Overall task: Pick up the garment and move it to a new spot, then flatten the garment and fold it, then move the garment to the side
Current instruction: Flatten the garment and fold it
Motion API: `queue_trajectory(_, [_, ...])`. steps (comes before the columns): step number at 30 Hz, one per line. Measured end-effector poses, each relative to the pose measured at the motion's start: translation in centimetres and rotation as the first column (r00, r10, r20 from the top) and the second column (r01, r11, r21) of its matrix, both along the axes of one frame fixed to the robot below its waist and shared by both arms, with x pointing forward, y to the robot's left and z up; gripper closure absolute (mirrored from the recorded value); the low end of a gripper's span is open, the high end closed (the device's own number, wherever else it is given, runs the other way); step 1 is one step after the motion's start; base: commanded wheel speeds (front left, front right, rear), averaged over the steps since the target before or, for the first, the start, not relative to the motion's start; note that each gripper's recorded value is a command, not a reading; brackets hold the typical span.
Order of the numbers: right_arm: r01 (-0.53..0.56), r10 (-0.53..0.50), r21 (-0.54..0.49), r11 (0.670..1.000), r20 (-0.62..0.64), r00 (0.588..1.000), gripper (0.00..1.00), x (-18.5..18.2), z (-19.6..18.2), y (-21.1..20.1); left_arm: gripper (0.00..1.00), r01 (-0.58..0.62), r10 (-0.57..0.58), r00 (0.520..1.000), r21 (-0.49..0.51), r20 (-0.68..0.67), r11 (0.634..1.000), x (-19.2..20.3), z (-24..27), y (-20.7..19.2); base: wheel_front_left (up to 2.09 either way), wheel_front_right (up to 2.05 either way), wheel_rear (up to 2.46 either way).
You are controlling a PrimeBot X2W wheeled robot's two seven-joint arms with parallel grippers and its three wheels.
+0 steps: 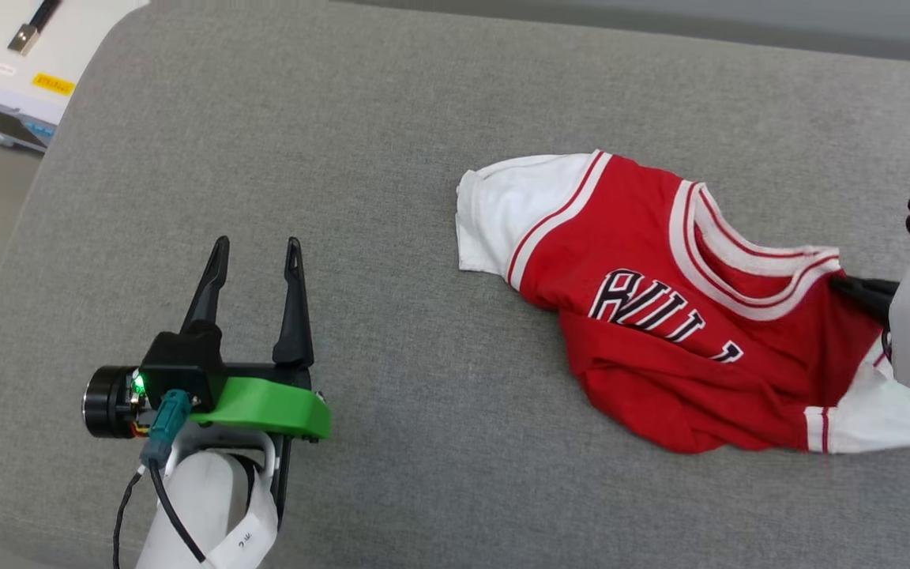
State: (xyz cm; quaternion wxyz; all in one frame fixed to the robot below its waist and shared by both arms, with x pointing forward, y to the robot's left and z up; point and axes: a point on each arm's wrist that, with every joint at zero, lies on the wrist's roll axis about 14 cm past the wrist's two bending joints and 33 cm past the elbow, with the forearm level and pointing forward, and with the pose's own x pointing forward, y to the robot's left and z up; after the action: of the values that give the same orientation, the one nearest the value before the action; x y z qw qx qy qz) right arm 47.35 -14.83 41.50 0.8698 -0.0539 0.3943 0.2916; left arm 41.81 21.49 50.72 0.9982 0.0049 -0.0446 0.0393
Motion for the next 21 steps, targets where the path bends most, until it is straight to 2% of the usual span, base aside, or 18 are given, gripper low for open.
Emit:
queue_trajectory(4, [-0.015,0.009,0.031,0.999,0.189,0.982,1.0,0.7,5.8,-0.9,0.0,0.013,-0.013,1.0,-0.008,0.022,1.0,-0.5,0.8,-0.5,0.0,0.0,0.0])
queue_trajectory(8, [-0.023,0.008,0.046,0.999,0.302,0.953,1.0,-0.2,10.0,-2.2,0.0,0.033,-0.032,0.999,-0.011,0.038,0.999,-0.8,1.3,-1.1,0.0,0.0,0.0])
queue_trajectory(14, [0.036,-0.052,0.053,0.998,0.34,0.939,1.0,-2.8,11.8,-5.5,0.0,0.063,-0.062,0.997,-0.018,0.05,0.998,-0.9,1.7,-2.2,0.0,0.0,0.0])
queue_trajectory(21, [0.12,-0.135,0.064,0.991,0.368,0.92,1.0,-3.0,12.8,-8.3,0.0,0.072,-0.071,0.996,-0.023,0.045,0.997,-0.6,1.3,-2.5,0.0,0.0,0.0])
